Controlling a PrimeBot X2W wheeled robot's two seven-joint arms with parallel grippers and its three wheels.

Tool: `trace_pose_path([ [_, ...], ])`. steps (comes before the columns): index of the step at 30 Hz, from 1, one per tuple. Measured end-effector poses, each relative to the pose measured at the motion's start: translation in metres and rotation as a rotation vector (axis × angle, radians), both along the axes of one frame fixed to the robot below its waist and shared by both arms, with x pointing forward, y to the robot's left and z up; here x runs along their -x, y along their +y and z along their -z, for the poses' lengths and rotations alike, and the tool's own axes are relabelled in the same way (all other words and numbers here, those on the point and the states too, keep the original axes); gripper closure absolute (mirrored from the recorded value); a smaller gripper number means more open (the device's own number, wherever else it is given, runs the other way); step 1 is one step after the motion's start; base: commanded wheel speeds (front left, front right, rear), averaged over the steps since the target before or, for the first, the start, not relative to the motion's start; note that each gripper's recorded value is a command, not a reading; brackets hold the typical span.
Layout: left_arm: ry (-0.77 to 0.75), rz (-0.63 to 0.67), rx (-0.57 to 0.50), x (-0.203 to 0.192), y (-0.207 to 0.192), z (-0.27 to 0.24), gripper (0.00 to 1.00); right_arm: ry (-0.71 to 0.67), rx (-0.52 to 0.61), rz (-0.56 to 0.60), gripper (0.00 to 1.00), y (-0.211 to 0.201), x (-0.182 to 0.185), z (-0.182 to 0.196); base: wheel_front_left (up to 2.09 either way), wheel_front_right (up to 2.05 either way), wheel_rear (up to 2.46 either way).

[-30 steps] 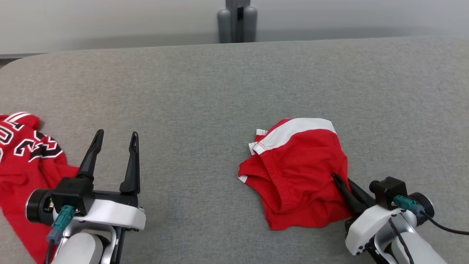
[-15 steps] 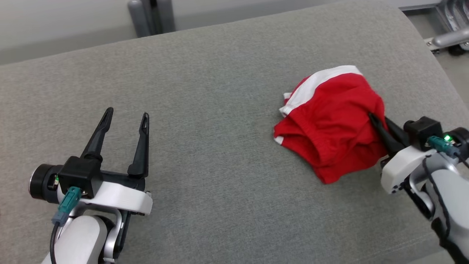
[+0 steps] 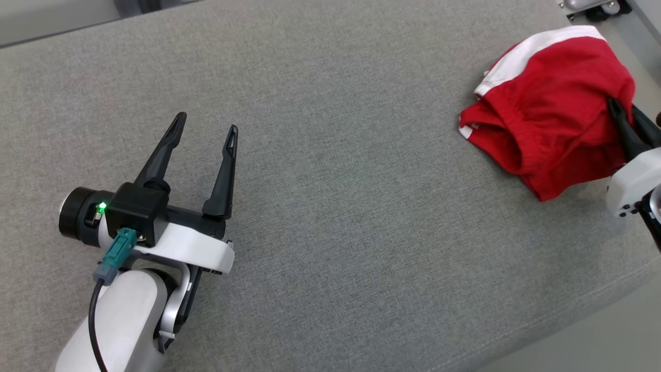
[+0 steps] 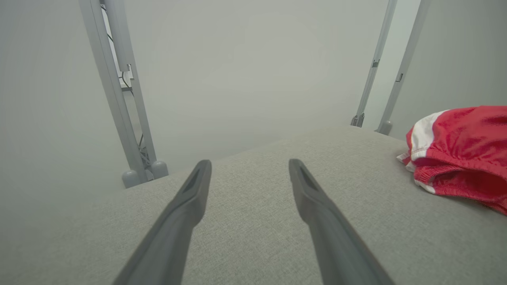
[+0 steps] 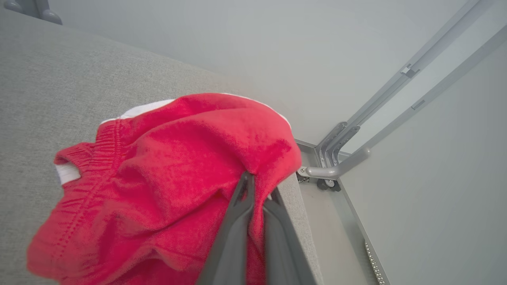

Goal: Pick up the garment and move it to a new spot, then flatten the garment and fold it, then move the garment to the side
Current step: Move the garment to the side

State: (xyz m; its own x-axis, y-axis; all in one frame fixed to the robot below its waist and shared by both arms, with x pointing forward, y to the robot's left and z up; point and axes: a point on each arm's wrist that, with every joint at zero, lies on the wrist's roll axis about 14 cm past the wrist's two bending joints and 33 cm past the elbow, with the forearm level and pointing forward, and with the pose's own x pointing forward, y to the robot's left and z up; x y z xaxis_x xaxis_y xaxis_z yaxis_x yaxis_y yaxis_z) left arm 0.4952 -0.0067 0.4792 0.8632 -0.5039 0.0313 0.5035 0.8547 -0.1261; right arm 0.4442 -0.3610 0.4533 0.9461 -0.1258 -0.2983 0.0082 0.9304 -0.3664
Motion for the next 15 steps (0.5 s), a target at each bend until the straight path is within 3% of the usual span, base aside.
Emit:
trace_pose_path([
  [1, 0.004, 0.005, 0.003, -0.001, -0.002, 0.002, 0.0, 0.016, 0.004, 0.018, 0.0, -0.005, 0.001, 0.005, 0.0, 0.0, 0.0],
  [9, 0.03, 0.004, 0.002, -0.005, -0.002, 0.016, 0.0, 0.011, -0.024, 0.121, 0.0, -0.025, 0.005, 0.011, 0.0, 0.0, 0.0],
  [15, 0.022, -0.035, 0.012, -0.005, 0.007, 0.011, 0.0, -0.139, -0.12, 0.161, 0.0, -0.017, 0.0, -0.016, 0.0, 0.0, 0.0],
])
